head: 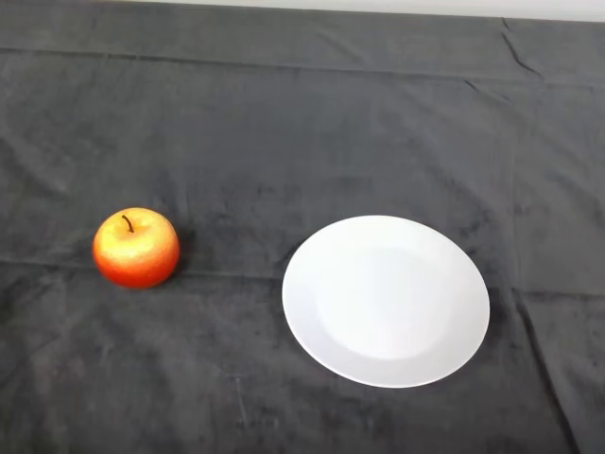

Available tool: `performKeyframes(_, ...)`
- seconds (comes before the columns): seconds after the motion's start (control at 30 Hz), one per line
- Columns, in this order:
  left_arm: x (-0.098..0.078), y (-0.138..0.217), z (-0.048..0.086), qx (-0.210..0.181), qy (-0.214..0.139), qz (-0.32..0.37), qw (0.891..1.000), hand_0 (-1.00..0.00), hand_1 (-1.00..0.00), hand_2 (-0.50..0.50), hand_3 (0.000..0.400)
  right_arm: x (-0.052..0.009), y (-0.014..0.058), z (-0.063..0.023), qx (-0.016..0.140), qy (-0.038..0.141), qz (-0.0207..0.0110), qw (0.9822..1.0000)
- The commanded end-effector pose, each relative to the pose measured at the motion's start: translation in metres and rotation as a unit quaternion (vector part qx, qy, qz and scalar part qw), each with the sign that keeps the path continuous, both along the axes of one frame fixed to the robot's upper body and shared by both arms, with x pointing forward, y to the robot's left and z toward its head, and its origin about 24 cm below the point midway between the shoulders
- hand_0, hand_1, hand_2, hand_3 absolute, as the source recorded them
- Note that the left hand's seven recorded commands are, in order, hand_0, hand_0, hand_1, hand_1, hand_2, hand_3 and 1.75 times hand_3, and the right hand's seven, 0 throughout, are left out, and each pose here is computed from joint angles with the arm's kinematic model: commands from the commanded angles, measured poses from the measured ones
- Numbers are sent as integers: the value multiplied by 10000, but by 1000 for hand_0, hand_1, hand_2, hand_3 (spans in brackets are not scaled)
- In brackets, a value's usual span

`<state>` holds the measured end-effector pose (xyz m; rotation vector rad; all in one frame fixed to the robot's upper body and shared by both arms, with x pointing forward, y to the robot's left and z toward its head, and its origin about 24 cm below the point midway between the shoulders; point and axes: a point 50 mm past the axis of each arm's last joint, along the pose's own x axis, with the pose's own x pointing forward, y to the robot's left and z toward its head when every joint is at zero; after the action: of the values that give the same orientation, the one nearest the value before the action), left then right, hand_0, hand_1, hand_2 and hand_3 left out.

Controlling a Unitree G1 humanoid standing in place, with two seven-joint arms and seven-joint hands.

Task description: Move the apple to the plate

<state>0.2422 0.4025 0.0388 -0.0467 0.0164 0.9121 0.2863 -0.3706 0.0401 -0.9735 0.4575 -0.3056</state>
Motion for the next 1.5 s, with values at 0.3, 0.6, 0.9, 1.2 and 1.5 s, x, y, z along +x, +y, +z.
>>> performKeyframes(0.3, 390, -368, 122, 762, 203, -1104, 9908, 0, 0, 0, 0, -206, 32, -314, 108, 589, -40, 9982)
performKeyframes(0.6, 638, -668, 189, 1251, 352, -1820, 9747, 0, 0, 0, 0, -207, 33, -314, 110, 588, -41, 9982)
performKeyframes(0.9, 811, -1045, 204, 1832, 345, -2562, 9485, 0, 0, 0, 0, -208, 34, -314, 112, 587, -42, 9982)
performKeyframes(1.2, 881, -1327, 162, 2286, 427, -3255, 9165, 0, 0, 0, 0, -208, 34, -313, 114, 587, -43, 9982)
performKeyframes(1.5, 910, -1541, 104, 2623, 555, -3819, 8845, 0, 0, 0, 0, -208, 34, -313, 114, 587, -44, 9982)
